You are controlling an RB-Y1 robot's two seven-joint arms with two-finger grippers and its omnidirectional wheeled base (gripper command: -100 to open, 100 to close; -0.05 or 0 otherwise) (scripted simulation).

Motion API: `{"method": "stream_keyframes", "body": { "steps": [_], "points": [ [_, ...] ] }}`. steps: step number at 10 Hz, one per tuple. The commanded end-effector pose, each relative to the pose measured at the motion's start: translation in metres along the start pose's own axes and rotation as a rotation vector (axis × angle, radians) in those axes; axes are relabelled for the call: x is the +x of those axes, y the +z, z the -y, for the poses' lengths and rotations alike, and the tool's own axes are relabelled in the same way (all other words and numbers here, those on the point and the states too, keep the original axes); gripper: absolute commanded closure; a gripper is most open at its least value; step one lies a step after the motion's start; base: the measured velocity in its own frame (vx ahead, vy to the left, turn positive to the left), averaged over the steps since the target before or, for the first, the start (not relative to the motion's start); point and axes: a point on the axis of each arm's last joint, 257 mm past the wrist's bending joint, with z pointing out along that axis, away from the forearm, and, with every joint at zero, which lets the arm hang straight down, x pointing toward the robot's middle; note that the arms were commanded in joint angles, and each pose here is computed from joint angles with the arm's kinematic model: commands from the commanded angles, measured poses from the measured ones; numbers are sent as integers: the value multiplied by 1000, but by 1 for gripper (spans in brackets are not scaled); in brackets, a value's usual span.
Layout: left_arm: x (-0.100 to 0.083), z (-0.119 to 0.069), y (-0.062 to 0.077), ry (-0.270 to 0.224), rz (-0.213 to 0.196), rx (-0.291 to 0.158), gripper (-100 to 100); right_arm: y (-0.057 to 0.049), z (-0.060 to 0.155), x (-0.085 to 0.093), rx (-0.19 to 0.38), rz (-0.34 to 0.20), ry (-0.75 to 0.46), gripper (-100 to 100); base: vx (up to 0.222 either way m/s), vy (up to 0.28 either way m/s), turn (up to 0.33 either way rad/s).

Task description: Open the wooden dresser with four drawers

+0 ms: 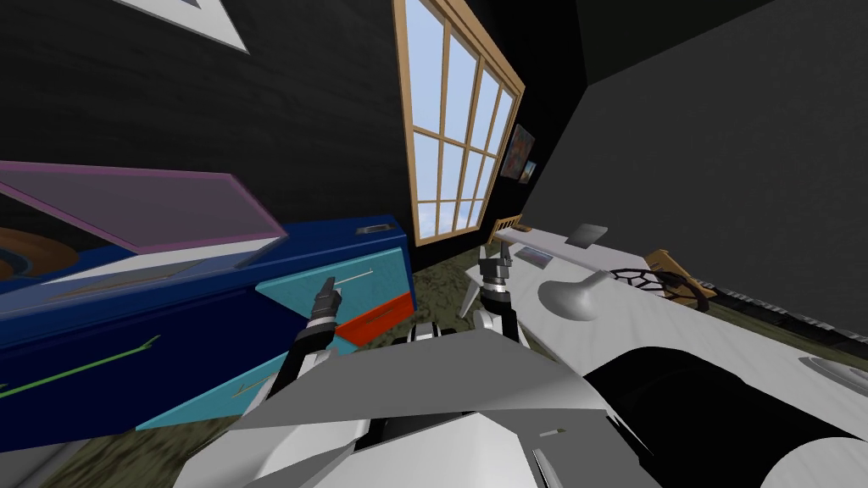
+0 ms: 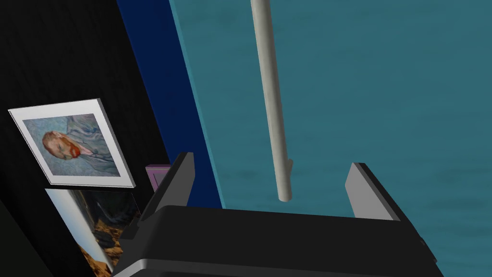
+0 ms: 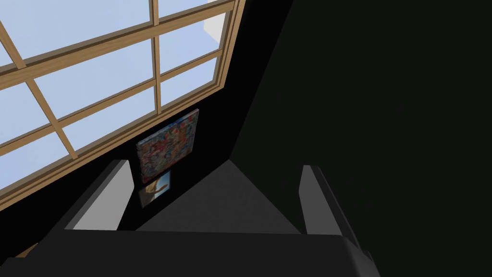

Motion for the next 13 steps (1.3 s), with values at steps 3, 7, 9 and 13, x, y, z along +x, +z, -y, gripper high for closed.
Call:
{"method": "stream_keyframes", "body": {
  "steps": [3,7,9,13],
  "points": [
    [7,4,-8,-92,65,-8,-100,0,0,0,0,0,0,0,2,-7,0],
    [12,2,-12,-144,103,-19,-100,0,0,0,0,0,0,0,0,0,0],
    [7,11,-11,-144,108,-20,-100,0,0,0,0,0,0,0,85,26,-18],
    [9,10,-14,-147,105,-17,100,0,0,0,0,0,0,0,-35,-15,6]
  ]
}}
